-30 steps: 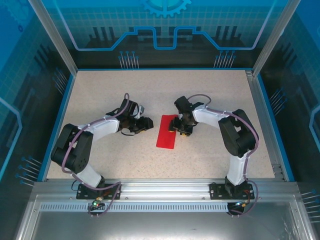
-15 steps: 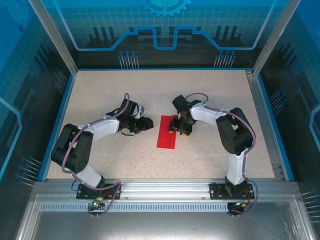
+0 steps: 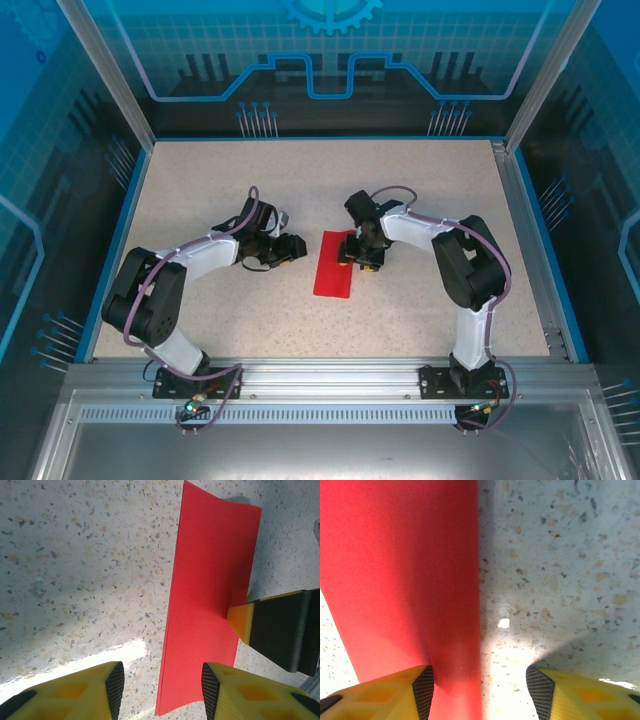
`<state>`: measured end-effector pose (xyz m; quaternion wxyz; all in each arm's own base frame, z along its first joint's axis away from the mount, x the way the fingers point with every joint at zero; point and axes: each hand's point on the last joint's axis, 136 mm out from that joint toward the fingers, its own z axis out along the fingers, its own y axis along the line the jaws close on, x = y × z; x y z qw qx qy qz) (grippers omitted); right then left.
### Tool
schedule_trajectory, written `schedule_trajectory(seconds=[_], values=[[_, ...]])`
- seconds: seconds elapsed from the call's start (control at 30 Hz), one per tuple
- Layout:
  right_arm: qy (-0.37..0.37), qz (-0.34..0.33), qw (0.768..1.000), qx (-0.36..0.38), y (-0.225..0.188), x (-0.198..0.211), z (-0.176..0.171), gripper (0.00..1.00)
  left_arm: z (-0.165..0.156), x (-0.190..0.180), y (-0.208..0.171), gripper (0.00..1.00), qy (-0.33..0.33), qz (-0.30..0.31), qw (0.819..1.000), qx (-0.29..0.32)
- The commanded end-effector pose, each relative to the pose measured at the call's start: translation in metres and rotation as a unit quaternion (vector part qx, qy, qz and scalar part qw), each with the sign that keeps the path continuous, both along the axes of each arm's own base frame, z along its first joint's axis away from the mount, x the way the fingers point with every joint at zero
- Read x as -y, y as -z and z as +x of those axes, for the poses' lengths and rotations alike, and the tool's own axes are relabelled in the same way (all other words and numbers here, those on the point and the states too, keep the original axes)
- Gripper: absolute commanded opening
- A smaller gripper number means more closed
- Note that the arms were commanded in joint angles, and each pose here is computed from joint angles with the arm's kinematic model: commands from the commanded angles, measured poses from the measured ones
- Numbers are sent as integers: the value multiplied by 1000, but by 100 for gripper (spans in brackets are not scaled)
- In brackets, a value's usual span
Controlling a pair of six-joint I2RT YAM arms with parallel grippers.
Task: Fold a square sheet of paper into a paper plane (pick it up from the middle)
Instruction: First fold in half a square sheet of paper at the center of the table.
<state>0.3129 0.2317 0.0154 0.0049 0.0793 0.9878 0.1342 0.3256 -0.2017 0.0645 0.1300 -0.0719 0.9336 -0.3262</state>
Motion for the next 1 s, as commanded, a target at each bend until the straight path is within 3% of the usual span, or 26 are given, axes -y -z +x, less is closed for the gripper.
schedule_trajectory(seconds=[0.0, 0.97], values=[[-11, -39, 999, -19, 28, 12, -7, 58, -3, 2, 2, 48, 2, -13, 1000, -10], [11, -48, 998, -37, 41, 12, -9, 61, -4, 5, 4, 47, 7, -22, 1000, -15]])
